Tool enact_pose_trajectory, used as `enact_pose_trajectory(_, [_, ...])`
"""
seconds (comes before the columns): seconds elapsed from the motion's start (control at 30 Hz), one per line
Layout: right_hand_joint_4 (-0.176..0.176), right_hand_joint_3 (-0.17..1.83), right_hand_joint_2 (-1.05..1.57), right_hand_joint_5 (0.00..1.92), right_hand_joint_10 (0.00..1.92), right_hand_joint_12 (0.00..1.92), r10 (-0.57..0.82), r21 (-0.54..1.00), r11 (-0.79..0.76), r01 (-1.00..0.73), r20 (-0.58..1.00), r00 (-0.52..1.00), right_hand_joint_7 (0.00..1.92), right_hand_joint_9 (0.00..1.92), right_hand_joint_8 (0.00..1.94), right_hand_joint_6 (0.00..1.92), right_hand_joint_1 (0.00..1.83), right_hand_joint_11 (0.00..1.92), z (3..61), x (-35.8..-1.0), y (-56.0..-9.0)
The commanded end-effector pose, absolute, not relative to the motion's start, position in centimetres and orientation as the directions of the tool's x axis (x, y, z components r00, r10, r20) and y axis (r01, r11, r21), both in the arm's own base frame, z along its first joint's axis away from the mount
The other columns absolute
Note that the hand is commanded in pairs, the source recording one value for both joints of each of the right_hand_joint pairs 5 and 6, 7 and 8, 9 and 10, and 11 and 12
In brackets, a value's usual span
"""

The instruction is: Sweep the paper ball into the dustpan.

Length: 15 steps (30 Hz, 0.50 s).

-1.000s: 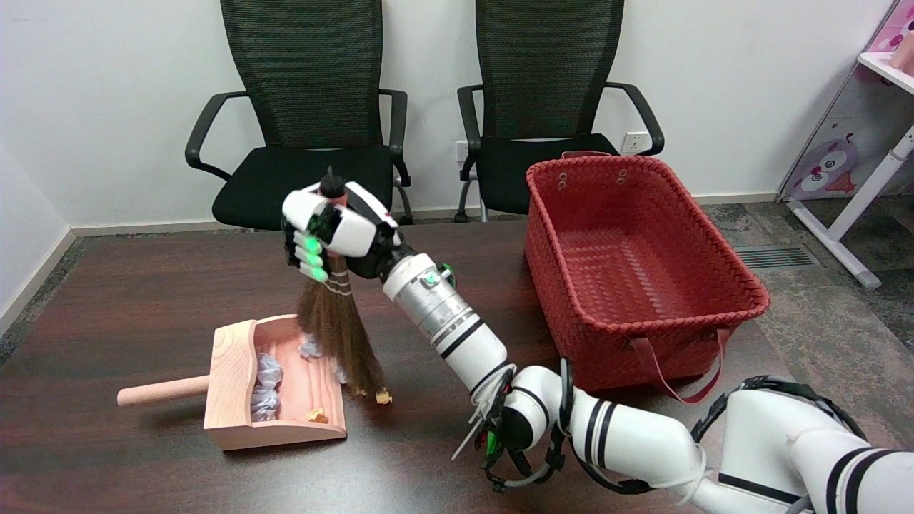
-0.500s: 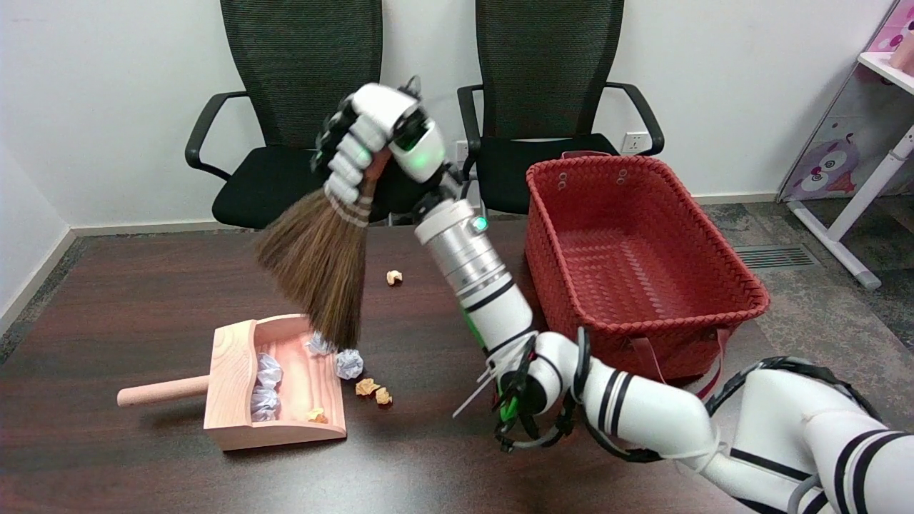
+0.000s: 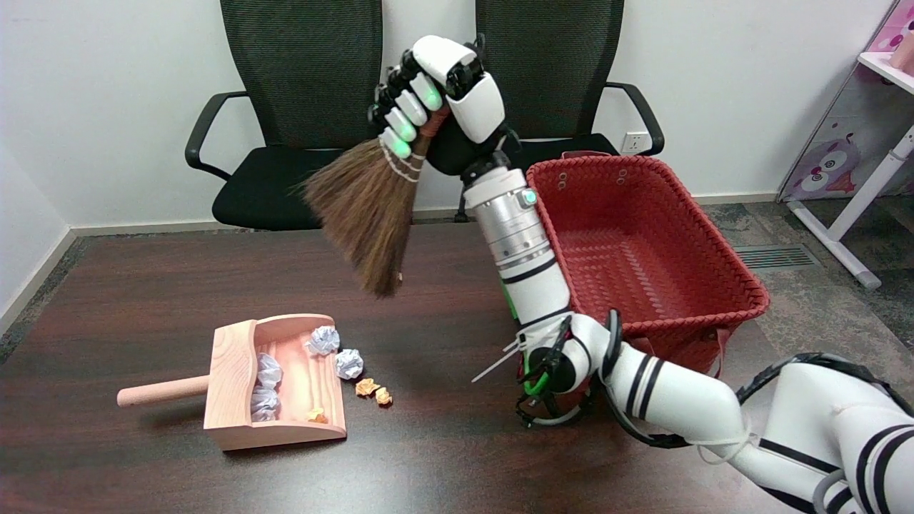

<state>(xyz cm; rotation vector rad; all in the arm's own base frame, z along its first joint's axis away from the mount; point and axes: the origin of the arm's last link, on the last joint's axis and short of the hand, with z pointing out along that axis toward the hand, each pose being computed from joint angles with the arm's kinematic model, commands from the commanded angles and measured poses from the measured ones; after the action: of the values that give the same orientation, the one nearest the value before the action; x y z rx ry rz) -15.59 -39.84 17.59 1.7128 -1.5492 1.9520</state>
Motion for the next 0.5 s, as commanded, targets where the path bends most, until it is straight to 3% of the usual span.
enact_pose_trajectory(0.03, [0.012,1.36,1.10,1.92,1.92,1.92,-0.011,0.077,-0.560,-0.825,0.995,0.100,1.92,1.92,1.92,1.92,0.69,1.92,19.4,-17.0,-34.5])
enact_pose_trajectory(0.13, [0.014,1.39,1.10,1.92,1.92,1.92,-0.038,0.069,-0.530,-0.845,0.994,0.105,1.92,1.92,1.92,1.92,0.68,1.92,18.5,-17.7,-33.3])
enact_pose_trajectory(0.3, [0.026,1.42,1.21,1.92,1.92,1.92,-0.099,-0.066,-0.416,-0.907,0.995,-0.027,1.92,1.92,1.92,1.92,0.62,1.92,16.6,-20.2,-30.4])
enact_pose_trajectory(0.5, [0.027,1.43,1.16,1.92,1.92,1.92,0.024,-0.188,-0.289,-0.939,0.979,-0.203,1.92,1.92,1.92,1.92,0.63,1.92,14.2,-24.0,-28.9])
